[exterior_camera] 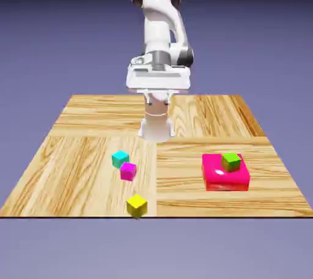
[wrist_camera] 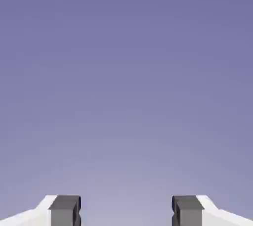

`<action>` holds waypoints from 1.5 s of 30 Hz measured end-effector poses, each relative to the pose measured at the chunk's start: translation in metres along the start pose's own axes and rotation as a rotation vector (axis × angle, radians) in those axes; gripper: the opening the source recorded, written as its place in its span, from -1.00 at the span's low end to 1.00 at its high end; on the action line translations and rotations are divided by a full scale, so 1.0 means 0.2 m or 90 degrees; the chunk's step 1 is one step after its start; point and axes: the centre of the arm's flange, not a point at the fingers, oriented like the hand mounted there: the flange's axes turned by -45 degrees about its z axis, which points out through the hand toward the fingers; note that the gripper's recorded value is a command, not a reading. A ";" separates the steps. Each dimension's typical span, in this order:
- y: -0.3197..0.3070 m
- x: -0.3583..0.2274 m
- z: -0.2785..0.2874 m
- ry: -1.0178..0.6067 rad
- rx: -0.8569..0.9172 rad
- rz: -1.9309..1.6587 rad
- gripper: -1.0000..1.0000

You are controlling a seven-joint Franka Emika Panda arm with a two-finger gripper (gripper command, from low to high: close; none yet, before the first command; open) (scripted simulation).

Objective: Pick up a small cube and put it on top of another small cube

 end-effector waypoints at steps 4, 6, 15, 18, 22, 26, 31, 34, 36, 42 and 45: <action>0.03 0.00 0.22 -0.076 -0.032 0.066 0.00; 0.05 -0.02 0.33 -0.113 -0.048 0.101 0.00; 0.16 -0.16 0.84 -0.267 -0.124 0.273 0.00; 0.20 -0.24 1.00 -0.312 -0.149 0.334 0.00; 0.25 -0.36 1.21 -0.369 -0.183 0.420 0.00; 0.28 -0.45 1.34 -0.404 -0.205 0.479 0.00; 0.29 -0.67 1.60 -0.403 -0.205 0.479 0.00; 0.29 -0.68 1.60 -0.403 -0.205 0.479 -1.00; 0.29 -0.58 1.50 -0.402 -0.204 0.482 -1.00; -0.08 -0.31 1.20 -0.398 -0.203 0.517 -1.00; -0.45 -0.25 1.02 -0.397 -0.206 0.550 -1.00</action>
